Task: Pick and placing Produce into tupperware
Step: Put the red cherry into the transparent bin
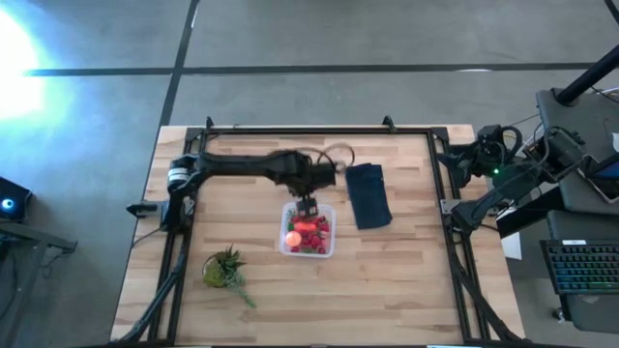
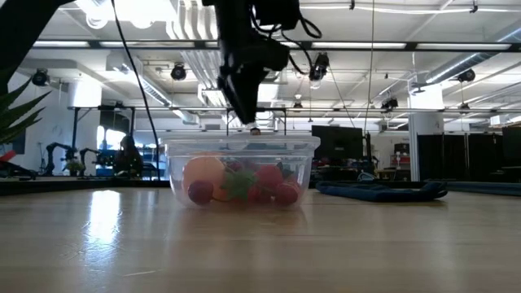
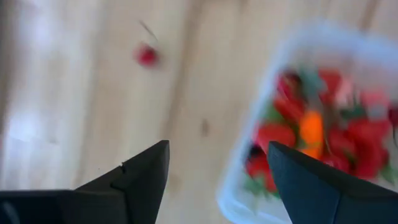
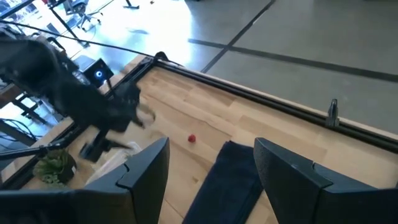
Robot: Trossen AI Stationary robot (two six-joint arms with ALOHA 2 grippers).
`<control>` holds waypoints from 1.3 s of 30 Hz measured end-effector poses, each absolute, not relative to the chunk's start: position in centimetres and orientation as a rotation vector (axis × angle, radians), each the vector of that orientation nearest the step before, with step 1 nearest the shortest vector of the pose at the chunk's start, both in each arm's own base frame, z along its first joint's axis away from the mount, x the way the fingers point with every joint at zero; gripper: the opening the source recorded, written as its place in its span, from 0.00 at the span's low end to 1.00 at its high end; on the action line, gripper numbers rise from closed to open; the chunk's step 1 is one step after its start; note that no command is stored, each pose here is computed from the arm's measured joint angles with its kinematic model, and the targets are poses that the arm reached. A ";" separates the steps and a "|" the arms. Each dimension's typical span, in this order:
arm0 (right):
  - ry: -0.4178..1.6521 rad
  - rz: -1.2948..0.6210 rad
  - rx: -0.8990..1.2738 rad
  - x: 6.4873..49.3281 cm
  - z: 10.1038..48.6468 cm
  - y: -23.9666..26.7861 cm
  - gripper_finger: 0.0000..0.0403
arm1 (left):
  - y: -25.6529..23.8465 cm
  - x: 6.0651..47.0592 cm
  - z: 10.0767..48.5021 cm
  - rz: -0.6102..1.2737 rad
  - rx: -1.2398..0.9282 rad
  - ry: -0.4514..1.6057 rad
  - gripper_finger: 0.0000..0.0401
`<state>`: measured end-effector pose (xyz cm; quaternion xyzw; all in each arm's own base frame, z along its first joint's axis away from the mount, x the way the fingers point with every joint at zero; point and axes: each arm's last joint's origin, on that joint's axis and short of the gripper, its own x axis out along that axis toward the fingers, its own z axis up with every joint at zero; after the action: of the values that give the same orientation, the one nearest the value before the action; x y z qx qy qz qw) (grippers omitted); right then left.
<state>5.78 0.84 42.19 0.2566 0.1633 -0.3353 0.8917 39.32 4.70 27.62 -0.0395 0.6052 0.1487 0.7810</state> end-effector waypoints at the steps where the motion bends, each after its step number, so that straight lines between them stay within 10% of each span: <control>1: 0.338 -0.696 0.532 5.8 42.2 0.8 0.56 | 5.4 39.4 28.0 0.339 -0.094 1.272 0.64; 12: 0.305 -0.719 0.542 5.8 42.2 0.8 0.56 | 14.1 42.1 23.2 0.345 -0.416 1.149 0.64; 22: 0.274 -0.739 0.552 5.8 42.3 0.8 0.56 | 14.6 42.6 21.1 0.027 0.148 1.254 0.59; 39: 0.266 -0.746 0.558 5.9 42.2 0.8 0.56 | 16.8 43.1 18.6 0.022 0.141 1.249 0.57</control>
<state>5.87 0.77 42.20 0.2681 0.1279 -0.3585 0.8850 43.07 16.80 18.64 0.0658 0.5842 0.0105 0.8089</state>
